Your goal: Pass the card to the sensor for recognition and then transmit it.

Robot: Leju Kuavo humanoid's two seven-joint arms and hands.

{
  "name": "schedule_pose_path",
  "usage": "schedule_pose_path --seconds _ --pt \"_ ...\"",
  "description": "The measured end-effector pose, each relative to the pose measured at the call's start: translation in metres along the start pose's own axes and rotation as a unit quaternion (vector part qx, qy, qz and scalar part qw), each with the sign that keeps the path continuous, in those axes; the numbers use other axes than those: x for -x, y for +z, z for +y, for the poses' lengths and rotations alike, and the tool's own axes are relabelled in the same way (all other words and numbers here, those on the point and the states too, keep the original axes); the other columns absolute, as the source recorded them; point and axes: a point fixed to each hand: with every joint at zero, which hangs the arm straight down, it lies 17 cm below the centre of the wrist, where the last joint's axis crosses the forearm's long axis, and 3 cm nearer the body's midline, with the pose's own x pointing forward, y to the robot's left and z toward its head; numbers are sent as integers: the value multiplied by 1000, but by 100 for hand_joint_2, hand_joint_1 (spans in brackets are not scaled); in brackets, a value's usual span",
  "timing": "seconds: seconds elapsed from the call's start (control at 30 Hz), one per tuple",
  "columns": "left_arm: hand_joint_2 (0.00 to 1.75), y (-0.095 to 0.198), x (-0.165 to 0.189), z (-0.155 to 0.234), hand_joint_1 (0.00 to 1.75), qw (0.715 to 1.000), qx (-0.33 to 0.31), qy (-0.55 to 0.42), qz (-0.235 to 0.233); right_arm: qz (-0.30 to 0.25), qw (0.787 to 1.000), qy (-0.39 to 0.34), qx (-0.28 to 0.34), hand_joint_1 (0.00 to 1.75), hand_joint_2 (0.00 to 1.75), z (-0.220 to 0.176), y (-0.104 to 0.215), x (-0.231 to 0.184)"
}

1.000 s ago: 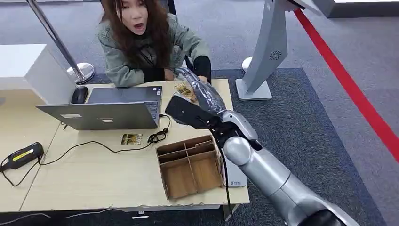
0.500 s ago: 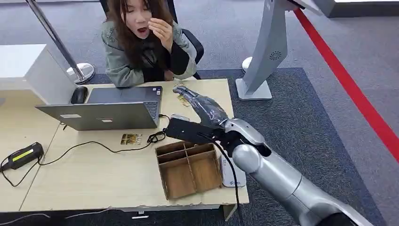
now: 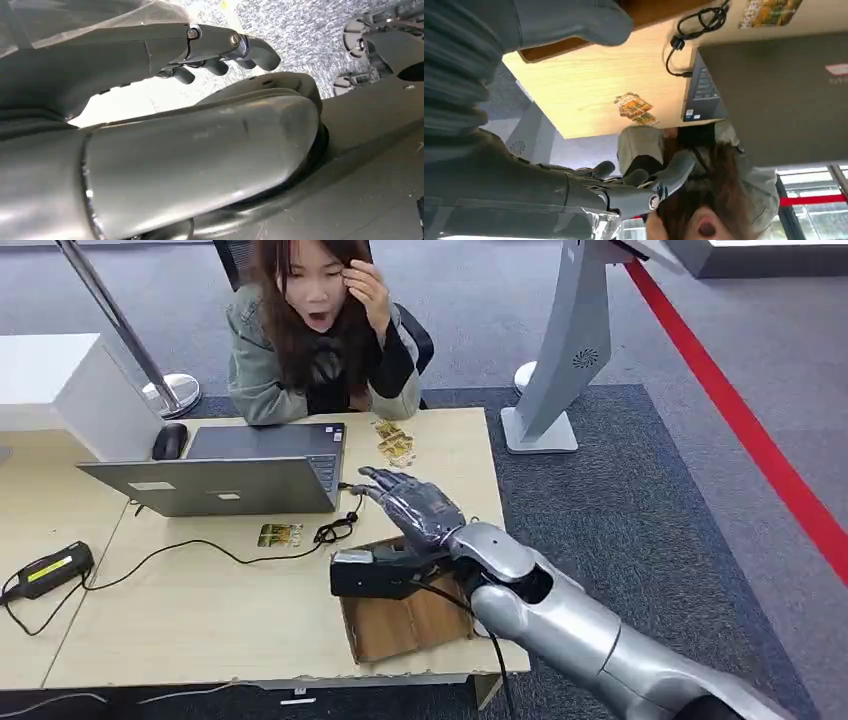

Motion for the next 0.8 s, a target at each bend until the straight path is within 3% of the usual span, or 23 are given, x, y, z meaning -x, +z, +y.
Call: schedule_pose_path --seconds 0.07,0.2,0.4,0.47,0.5,0.53,0.8 --pt "0 0 0 0 0 1000 0 0 0 0 1000 3 -5 80 175 4 0 0" --pt "0 0 0 0 0 1000 0 2 0 0 1000 9 -15 77 175 12 0 1" --pt "0 0 0 0 0 1000 0 5 0 0 1000 15 -27 56 175 21 1 1" --pt "0 0 -1 0 0 1000 0 6 -1 -1 999 16 -30 24 175 22 1 1" --pt "0 0 -1 0 0 1000 0 6 -1 -1 999 16 -31 24 175 23 1 1" --pt "0 0 0 0 0 1000 0 6 -1 -1 999 16 -32 10 175 23 2 0" --pt "0 0 -1 0 0 1000 0 8 -1 -2 1000 8 -26 5 175 15 0 0"
